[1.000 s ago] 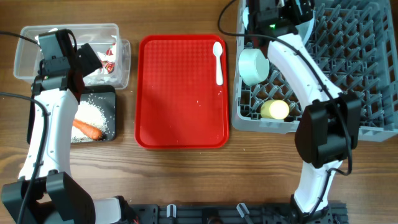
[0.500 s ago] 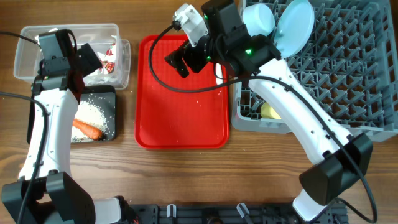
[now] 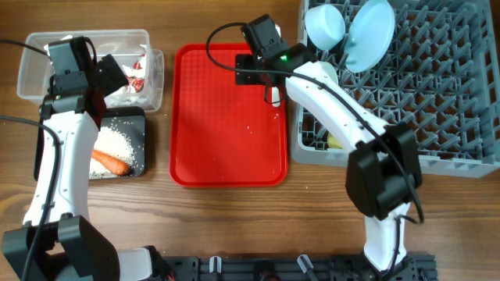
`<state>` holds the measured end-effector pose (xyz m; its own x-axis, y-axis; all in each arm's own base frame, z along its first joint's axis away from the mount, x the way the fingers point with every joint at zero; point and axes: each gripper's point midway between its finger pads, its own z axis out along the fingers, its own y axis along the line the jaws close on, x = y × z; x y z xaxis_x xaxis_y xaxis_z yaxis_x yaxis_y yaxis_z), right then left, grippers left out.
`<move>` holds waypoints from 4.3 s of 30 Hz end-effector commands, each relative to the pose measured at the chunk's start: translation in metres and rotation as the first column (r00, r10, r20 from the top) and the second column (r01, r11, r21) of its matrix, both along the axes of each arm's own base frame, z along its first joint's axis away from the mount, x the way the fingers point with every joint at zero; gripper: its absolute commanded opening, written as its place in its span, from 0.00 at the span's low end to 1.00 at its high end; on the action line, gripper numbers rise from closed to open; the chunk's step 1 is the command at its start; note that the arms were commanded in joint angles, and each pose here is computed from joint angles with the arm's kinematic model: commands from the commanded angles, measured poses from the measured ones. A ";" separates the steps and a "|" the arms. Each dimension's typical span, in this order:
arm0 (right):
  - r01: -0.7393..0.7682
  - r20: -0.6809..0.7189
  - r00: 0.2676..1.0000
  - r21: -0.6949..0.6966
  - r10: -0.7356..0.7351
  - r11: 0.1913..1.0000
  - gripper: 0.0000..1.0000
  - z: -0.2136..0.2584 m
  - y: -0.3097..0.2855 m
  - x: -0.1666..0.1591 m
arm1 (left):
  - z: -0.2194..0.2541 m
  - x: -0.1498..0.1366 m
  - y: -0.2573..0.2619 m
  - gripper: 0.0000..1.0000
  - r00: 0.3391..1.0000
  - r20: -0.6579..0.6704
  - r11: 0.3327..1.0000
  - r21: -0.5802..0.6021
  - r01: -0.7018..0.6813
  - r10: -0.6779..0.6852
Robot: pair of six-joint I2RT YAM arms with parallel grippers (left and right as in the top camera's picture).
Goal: Sort waste into correct bins and load items into the dishwasher rack
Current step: 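Reach right gripper to the white spoon on the red tray and grasp it, then carry the white spoon into the dish rack and release it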
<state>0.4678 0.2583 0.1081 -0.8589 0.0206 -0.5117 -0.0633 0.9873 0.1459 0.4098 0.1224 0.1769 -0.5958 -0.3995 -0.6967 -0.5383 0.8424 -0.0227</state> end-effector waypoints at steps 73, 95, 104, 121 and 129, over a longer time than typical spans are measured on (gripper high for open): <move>-0.342 -0.013 0.936 0.211 0.352 0.916 0.04 0.054 0.043 -0.046 | 0.005 0.003 0.005 1.00 1.000 0.008 1.000 0.017 -0.008 0.008; 0.899 -0.225 0.436 0.148 -0.872 0.412 0.04 0.136 -0.290 -0.107 | 0.005 0.003 0.005 1.00 1.000 0.008 1.000 0.017 -0.008 0.008; 0.986 -0.295 0.166 0.057 -0.941 0.156 0.04 0.088 -0.299 -0.124 | 0.005 0.003 0.005 1.00 1.000 0.008 1.000 0.017 -0.008 0.008; 0.999 -0.339 0.030 -0.015 -0.940 0.037 0.04 -0.004 -0.297 -0.095 | 0.005 0.003 0.005 1.00 1.000 0.008 1.000 0.017 -0.008 0.008; 0.999 -0.343 0.042 0.016 -0.938 0.038 0.04 -0.007 -0.296 -0.084 | 0.005 0.003 0.005 1.00 1.000 0.008 1.000 0.017 -0.008 0.008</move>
